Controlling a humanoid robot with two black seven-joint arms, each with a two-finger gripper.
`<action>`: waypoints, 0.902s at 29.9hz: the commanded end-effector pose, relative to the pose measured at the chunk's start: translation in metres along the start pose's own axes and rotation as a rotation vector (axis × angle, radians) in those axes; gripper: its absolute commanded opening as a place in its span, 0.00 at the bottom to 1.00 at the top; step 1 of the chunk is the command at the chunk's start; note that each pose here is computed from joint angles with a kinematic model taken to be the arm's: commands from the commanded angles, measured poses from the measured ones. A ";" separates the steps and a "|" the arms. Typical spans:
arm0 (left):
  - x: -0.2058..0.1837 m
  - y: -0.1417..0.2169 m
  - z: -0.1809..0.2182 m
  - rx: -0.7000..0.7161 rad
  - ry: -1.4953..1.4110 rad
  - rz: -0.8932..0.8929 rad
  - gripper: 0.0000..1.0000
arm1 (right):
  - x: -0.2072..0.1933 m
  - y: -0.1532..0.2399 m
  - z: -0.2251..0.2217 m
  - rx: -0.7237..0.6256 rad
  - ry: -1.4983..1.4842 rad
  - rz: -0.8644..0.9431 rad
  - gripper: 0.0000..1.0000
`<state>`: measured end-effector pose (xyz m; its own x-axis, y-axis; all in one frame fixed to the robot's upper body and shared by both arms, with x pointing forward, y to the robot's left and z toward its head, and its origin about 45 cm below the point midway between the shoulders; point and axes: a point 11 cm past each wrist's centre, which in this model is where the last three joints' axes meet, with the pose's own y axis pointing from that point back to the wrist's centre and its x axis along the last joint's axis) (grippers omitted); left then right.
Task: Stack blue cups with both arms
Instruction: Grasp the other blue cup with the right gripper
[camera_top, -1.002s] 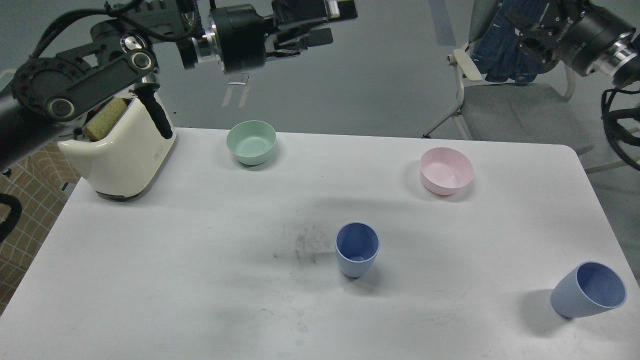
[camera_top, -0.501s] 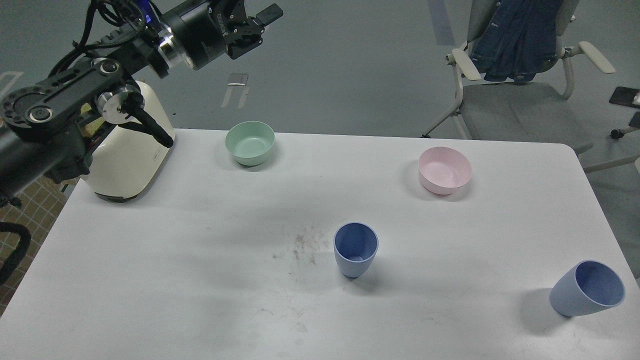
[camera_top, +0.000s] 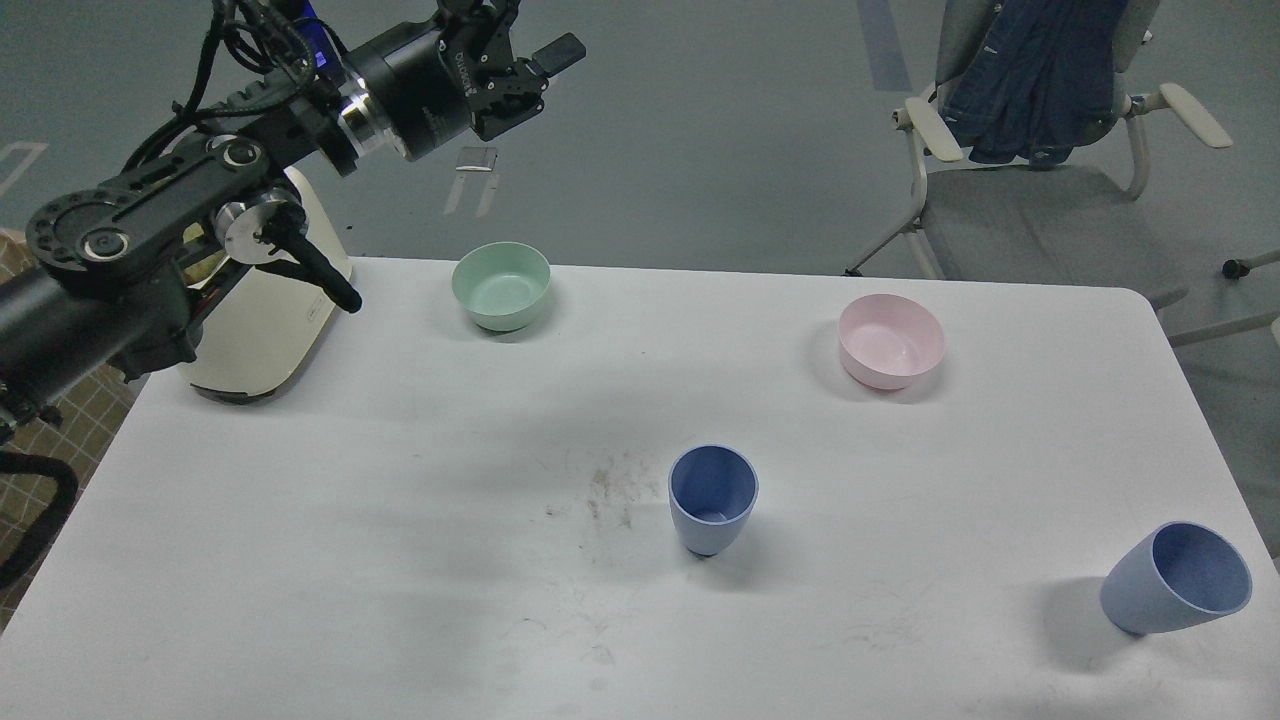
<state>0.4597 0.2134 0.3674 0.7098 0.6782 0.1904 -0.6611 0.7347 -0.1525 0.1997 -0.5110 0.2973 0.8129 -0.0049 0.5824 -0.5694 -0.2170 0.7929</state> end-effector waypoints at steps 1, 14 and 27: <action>0.000 0.000 0.000 0.000 0.002 -0.001 0.97 | -0.005 -0.009 0.004 -0.001 0.002 -0.030 1.00; 0.001 0.002 -0.001 0.003 -0.001 0.003 0.97 | -0.019 -0.057 -0.003 0.055 0.023 -0.146 0.91; 0.004 0.005 -0.001 0.007 -0.005 0.009 0.97 | -0.034 -0.081 0.003 0.048 0.035 -0.209 0.50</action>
<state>0.4595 0.2189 0.3667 0.7032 0.6840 0.1939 -0.6684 0.7290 -0.1476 0.2210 -0.4977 0.2177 0.9017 0.0756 0.4256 -0.3954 -0.2539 0.8827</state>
